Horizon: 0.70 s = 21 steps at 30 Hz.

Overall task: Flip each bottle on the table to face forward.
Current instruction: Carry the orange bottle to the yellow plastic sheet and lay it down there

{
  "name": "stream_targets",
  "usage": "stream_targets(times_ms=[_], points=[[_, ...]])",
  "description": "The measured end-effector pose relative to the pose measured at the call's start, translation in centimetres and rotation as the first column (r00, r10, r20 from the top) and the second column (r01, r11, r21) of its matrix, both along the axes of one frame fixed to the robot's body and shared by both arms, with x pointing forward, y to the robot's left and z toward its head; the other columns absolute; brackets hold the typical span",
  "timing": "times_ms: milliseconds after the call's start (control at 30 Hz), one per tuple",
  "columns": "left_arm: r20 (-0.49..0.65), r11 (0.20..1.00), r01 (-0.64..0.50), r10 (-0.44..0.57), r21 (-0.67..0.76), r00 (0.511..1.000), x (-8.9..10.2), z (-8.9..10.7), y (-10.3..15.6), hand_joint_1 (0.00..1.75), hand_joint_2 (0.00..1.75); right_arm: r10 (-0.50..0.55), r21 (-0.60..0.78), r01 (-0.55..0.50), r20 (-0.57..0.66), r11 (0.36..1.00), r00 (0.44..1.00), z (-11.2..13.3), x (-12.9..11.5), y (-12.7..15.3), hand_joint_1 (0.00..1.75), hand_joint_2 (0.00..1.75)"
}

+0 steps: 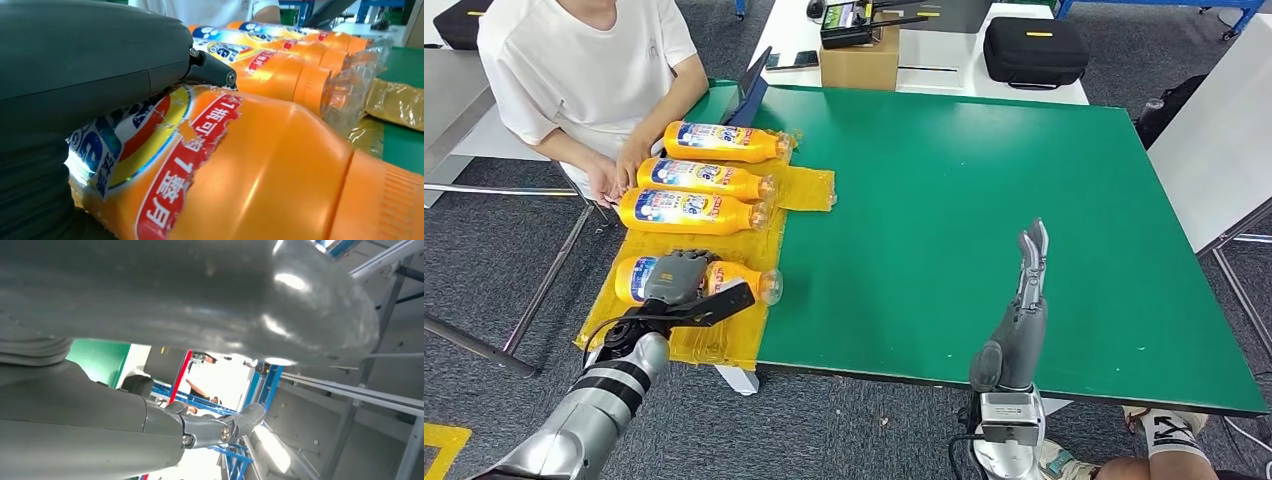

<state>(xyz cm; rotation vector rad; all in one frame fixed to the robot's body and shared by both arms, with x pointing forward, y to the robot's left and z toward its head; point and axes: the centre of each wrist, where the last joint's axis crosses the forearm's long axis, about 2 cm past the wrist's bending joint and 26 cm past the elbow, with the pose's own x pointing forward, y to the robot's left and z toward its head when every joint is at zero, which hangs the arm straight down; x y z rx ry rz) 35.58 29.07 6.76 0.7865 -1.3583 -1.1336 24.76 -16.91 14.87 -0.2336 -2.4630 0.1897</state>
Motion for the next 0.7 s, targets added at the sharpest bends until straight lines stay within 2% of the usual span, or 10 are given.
stream_targets(times_ms=[100, 133, 300, 500, 600, 700], points=[[-0.012, 1.000, 0.021, -0.021, 0.003, 1.000, 0.4, 0.1, -0.4, 0.09, 1.75, 0.006, -0.005, -0.006, -0.009, 1.000, 1.000, -0.2, 0.1, 0.0, 0.00, 0.00], [-0.018, 1.000, 0.029, -0.029, -0.001, 0.999, 0.5, 0.1, -0.5, 0.00, 1.75, 0.008, -0.007, -0.008, -0.012, 1.000, 1.000, -0.3, 0.1, 0.0, 0.00, 0.00], [-0.068, 0.990, 0.097, -0.104, -0.098, 0.992, 0.7, 0.1, -1.6, 0.00, 1.75, 0.018, -0.006, -0.018, -0.030, 1.000, 0.999, -0.6, 0.2, 0.2, 0.00, 0.00], [-0.082, 0.982, 0.124, -0.137, -0.146, 0.987, 0.7, 0.0, -2.4, 0.00, 1.75, 0.021, -0.004, -0.021, -0.043, 1.000, 0.999, -0.9, 0.3, 0.3, 0.00, 0.00], [-0.091, 0.941, 0.169, -0.204, -0.294, 0.975, 0.5, -0.1, -2.9, 0.00, 1.75, 0.023, 0.004, -0.023, -0.051, 1.000, 0.998, -1.0, 0.3, 0.3, 0.00, 0.00], [-0.078, 0.828, 0.219, -0.300, -0.517, 0.951, -0.4, -0.3, -4.2, 0.00, 1.75, 0.026, 0.016, -0.025, -0.057, 1.000, 0.998, -1.0, 0.5, 0.4, 0.00, 0.00]])
